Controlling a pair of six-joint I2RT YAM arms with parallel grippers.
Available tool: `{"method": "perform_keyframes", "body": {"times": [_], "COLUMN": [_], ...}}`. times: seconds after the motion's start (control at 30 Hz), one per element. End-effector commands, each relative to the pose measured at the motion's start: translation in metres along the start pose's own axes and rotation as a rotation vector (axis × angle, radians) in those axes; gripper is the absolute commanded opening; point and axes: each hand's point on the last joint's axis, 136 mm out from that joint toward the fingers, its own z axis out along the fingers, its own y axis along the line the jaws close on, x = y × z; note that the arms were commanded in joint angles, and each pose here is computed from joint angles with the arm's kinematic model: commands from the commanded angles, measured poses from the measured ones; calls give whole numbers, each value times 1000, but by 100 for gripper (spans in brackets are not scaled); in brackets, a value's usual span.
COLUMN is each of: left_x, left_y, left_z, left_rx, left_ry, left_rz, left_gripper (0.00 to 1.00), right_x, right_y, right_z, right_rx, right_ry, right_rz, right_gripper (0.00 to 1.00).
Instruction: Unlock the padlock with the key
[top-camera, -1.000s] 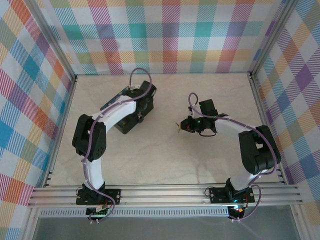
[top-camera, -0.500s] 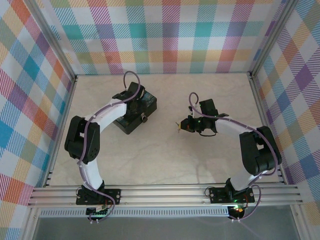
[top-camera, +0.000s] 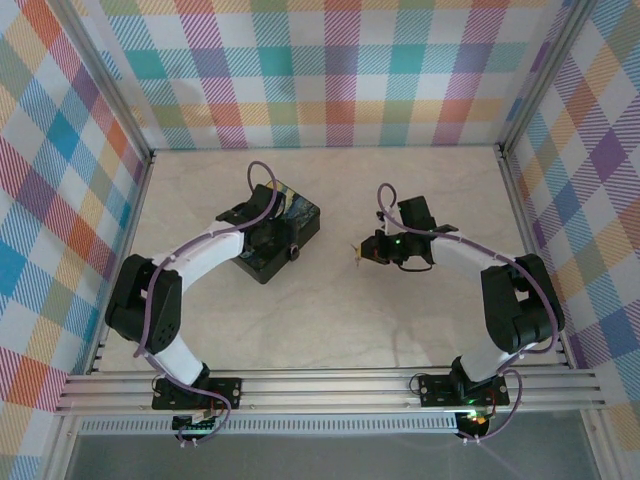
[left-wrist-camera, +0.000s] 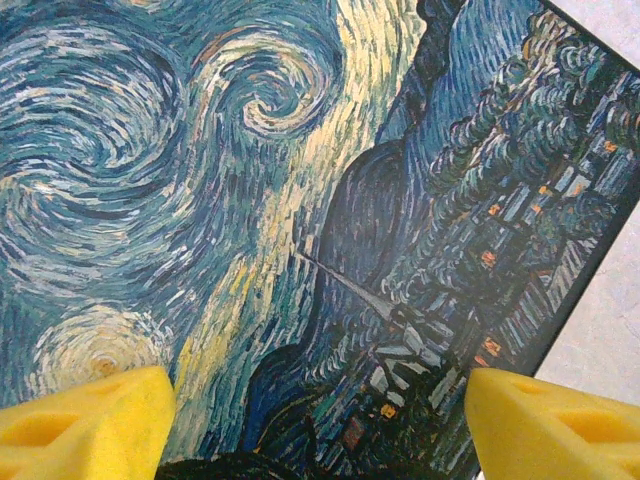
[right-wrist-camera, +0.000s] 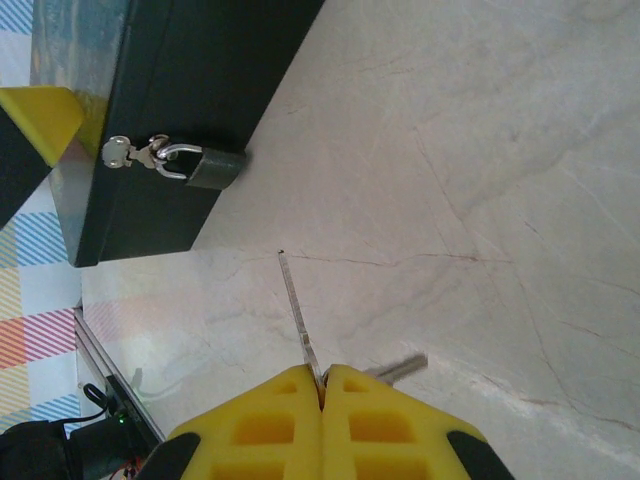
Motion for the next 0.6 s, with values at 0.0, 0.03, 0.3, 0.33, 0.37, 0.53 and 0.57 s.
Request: {"method": "perform_keyframes", "body": {"times": [0.0, 0.03, 0.3, 0.33, 0.37, 0.53, 0.57], "left_x": [82, 78, 35, 37, 40, 70, 76], "left_y": [19, 19, -31, -39, -45, -63, -64], "left_z": [5, 1, -52, -54, -55, -51, -49], "left_rx": [-40, -39, 33, 36, 32, 4, -3], "left_ry": [288, 276, 166, 168, 169, 171, 170], "left_rz": [22, 18, -2, -25, -52, -178, -186], "left_gripper": [77, 77, 77, 77, 76, 76, 76], "right_x": [-5, -5, -7, -6, -6, -3, -4], "right_y": [12, 12, 14, 13, 12, 10, 8], "right_z": [-5, -5, -6, -6, -6, -11, -12], "right_rx": [-12, -12, -15, -12, -10, 13, 22], "right_ry": [-13, -16, -23, -22, -22, -30, -34], "right_rz": [-24, -24, -33, -32, -31, -39, -42], "right_gripper": [0, 0, 0, 0, 0, 0, 0]}}
